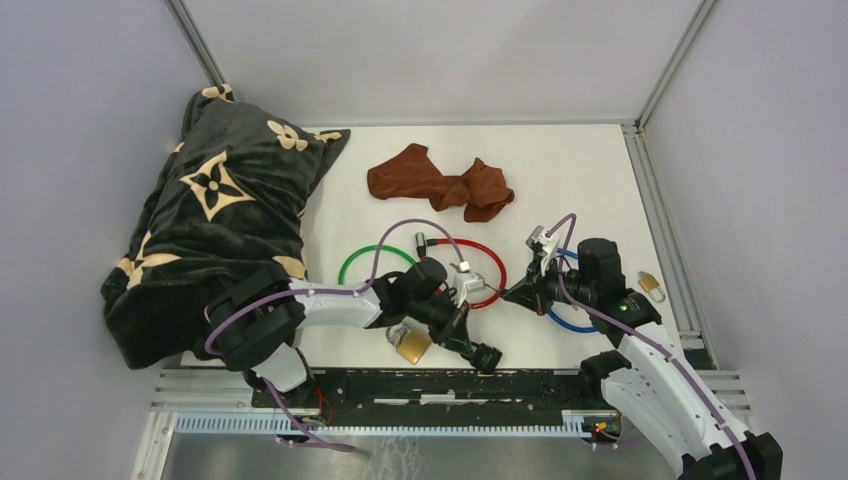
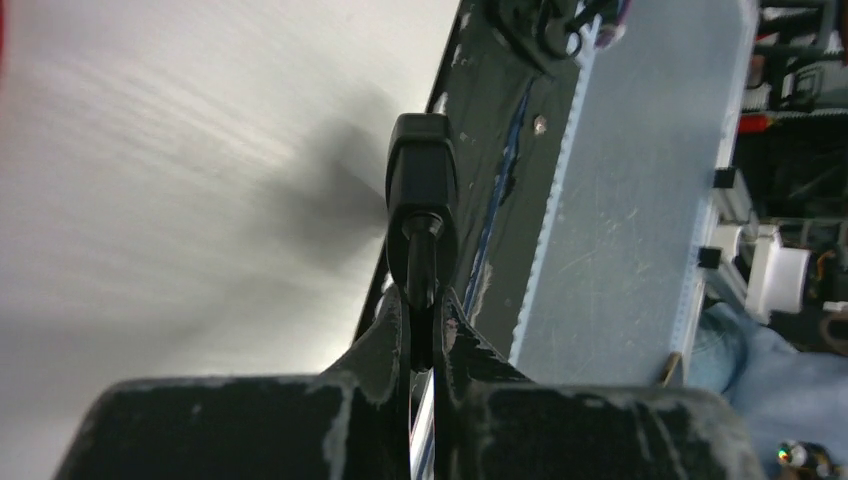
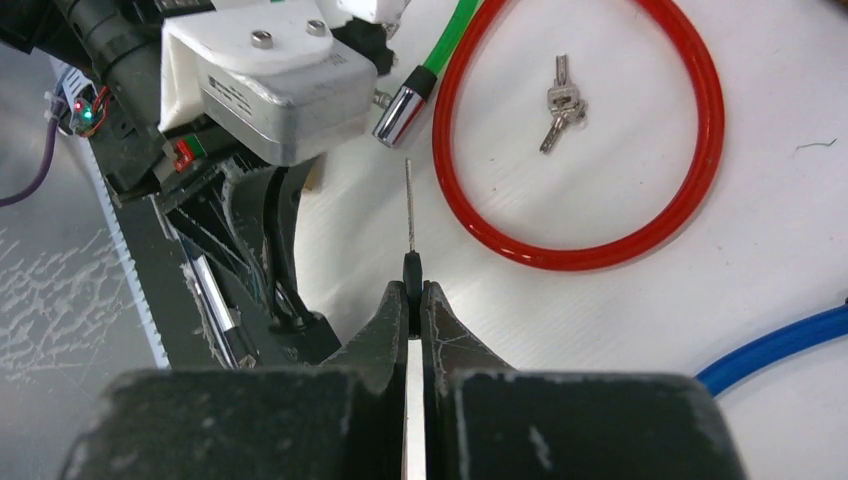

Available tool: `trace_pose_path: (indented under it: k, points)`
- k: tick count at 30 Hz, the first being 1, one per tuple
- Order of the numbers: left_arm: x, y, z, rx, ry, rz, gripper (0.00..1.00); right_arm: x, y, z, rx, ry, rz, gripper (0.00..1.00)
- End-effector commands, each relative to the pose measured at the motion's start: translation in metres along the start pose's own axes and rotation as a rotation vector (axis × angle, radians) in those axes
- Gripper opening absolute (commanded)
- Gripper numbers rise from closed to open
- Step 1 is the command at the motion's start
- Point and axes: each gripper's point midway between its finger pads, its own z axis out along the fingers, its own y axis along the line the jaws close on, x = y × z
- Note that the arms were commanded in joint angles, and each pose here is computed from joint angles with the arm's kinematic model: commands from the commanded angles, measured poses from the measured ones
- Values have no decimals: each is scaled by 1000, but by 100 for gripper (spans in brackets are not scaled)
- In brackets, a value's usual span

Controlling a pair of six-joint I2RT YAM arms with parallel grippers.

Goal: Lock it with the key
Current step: Place the lock at the center of the board.

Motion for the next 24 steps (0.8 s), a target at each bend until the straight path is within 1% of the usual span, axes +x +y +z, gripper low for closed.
trace_pose_path:
  k: [1, 3, 4, 5, 7, 8, 11, 14, 15, 17, 19, 21, 24]
  points:
    - [-33, -26, 20, 70, -88, -44, 2, 4, 5, -6, -14, 11, -36, 0]
    - [-31, -13, 22, 7, -79, -33, 2, 4, 6, -9, -7, 14, -40, 0]
    - [-33, -2, 22, -49, -86, -21, 9, 5, 7, -9, -3, 15, -40, 0]
    - [-36, 7, 22, -102, -101, -14, 18, 5, 6, -10, 2, 13, -41, 0]
    - [-47, 15, 22, -146, -134, 25, 42, 8, 4, -10, 18, 18, -32, 0]
    - [-53, 14, 22, -145, -141, 58, 57, 10, 2, -10, 26, 26, -25, 0]
    - [-64, 18, 18, -188, -150, 125, 79, 17, -2, -10, 50, 46, -5, 0]
    - [-62, 24, 8, -242, -145, 190, 96, 22, -2, -8, 47, 51, 27, 0]
    - [-62, 22, 3, -244, -152, 218, 99, 26, 1, -7, 38, 51, 63, 0]
    - [-66, 22, -9, -276, -178, 263, 100, 32, 5, -4, 18, 50, 103, 0]
    - [-80, 17, -27, -320, -228, 358, 100, 38, 16, -1, -29, 46, 119, 0]
    - [-91, 17, -46, -365, -267, 401, 100, 46, 25, 3, -55, 54, 146, 0]
    - [-91, 28, -74, -405, -305, 339, 100, 62, 37, 13, -71, 89, 199, 0]
